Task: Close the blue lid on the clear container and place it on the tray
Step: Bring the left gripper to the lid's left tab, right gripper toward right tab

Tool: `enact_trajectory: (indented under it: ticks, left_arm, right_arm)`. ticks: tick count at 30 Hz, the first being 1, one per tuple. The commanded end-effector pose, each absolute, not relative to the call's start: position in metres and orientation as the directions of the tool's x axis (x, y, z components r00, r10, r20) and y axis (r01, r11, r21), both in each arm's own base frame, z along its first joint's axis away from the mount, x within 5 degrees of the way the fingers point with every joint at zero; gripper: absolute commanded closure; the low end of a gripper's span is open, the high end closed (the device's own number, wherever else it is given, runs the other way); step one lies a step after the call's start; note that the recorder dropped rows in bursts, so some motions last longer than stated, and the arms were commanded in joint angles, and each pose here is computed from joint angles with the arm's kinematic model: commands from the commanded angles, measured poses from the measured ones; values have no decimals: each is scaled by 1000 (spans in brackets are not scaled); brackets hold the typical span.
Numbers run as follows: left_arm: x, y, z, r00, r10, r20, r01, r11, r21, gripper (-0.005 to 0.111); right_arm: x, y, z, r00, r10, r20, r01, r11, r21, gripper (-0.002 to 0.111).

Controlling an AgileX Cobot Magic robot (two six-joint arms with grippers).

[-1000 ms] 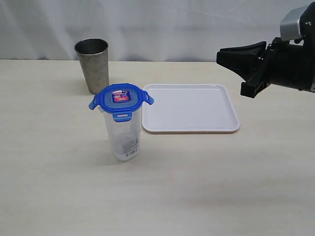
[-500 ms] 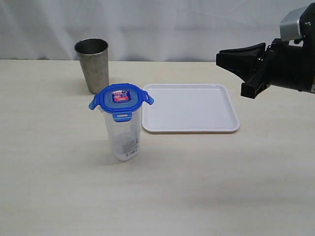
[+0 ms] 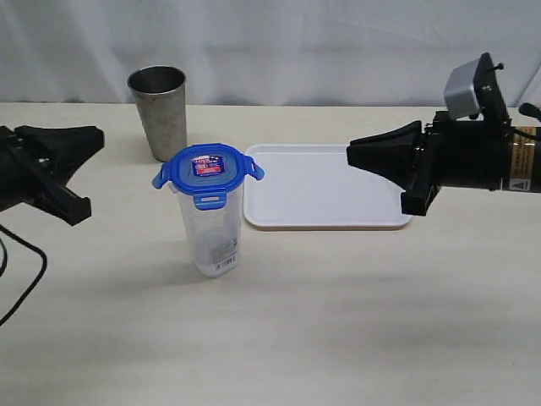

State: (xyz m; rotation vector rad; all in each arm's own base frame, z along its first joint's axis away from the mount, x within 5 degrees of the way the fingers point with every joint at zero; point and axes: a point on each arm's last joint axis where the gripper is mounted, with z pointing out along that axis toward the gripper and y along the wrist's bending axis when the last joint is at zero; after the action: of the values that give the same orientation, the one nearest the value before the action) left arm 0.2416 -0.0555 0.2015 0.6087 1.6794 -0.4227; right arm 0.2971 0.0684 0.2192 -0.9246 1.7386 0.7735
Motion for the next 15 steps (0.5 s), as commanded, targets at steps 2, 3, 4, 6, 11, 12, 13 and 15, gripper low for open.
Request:
enact_trajectory:
  ticks: [2, 3, 4, 6, 11, 12, 13, 15]
  left_arm:
    - [277, -65, 181, -93, 156, -983, 702, 711, 46, 107]
    - [281, -66, 180, -80, 174, -981, 715, 696, 65, 107]
    - [286, -68, 179, -64, 198, -978, 733, 675, 89, 107]
    - [294, -70, 177, -47, 227, -973, 763, 637, 112, 107]
    - [305, -71, 164, -89, 219, -972, 776, 627, 70, 107]
    - [305, -72, 162, -93, 220, -971, 782, 620, 66, 107]
    - [305, -72, 159, -97, 221, -970, 787, 614, 61, 107]
    - [305, -73, 157, -96, 217, -971, 794, 605, 56, 107]
  right_arm:
    - [295, 95, 204, -180, -331, -926, -905, 425, 24, 104]
    - [296, 97, 201, -179, -347, -921, -906, 424, 16, 104]
    - [296, 99, 198, -179, -356, -917, -908, 419, 15, 104]
    - [297, 102, 195, -188, -350, -918, -909, 415, 28, 104]
    - [302, 102, 192, -208, -325, -923, -902, 429, 52, 104]
    - [302, 103, 191, -213, -318, -924, -900, 432, 59, 104]
    - [303, 103, 190, -211, -319, -924, -900, 432, 56, 104]
    - [303, 103, 188, -206, -324, -923, -902, 428, 51, 104]
